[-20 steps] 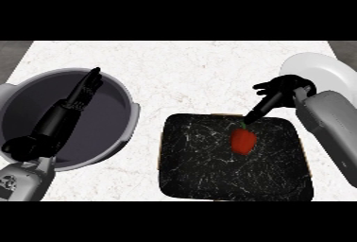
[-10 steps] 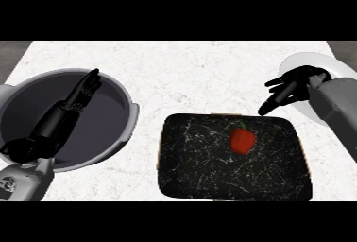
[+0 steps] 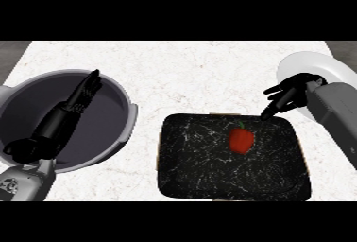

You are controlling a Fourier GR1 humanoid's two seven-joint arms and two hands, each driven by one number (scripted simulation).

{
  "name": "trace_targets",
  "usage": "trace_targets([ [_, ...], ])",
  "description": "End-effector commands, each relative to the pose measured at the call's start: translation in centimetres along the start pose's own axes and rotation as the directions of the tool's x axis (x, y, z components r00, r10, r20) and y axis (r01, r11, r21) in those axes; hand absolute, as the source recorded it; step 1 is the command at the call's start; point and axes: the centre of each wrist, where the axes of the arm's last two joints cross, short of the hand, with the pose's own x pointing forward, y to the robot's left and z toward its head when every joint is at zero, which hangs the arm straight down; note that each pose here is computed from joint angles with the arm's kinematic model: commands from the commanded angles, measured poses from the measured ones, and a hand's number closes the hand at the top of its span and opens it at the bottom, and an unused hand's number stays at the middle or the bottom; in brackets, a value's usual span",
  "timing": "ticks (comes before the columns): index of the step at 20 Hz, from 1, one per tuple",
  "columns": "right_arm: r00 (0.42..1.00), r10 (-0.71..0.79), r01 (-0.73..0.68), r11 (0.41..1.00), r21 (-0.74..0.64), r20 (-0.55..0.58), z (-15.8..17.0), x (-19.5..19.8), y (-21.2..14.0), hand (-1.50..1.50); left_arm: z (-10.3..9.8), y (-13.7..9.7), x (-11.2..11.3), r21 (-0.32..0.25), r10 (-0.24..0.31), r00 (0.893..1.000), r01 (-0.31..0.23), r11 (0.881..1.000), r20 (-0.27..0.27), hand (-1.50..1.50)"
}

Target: Pick the bell pepper from the tray and place it in the plate

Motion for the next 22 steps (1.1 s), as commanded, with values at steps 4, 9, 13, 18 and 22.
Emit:
trace_targets([
  [4, 0.982, 0.138, -0.122, 0.985, 0.12, -0.128, -1.7, 0.9, 2.5, -1.5, 0.1, 0.3, -0.9, -0.002, 0.003, 1.0, -0.003, 1.0, -0.01, 0.0],
  [9, 0.979, 0.14, -0.116, 0.981, 0.155, -0.15, -3.2, 0.2, 3.1, -1.5, -0.1, 0.3, -0.7, 0.02, 0.005, 1.0, -0.005, 1.0, 0.002, 0.0],
  [13, 0.971, 0.169, -0.135, 0.971, 0.196, -0.169, -5.2, -1.5, 4.4, -1.5, 0.1, -0.3, -0.2, 0.026, -0.007, 1.0, 0.007, 1.0, 0.002, 0.0],
  [18, 0.967, 0.203, -0.16, 0.953, 0.257, -0.152, -6.1, -1.3, 7.0, -1.5, 1.1, 1.8, -0.3, 0.027, -0.005, 1.0, 0.006, 1.0, -0.003, 0.0],
  [22, 0.966, 0.2, -0.149, 0.949, 0.279, -0.164, -7.1, -2.0, 8.4, -1.5, 1.0, 0.2, 0.2, 0.02, 0.0, 1.0, 0.0, 1.0, 0.007, 0.0],
])
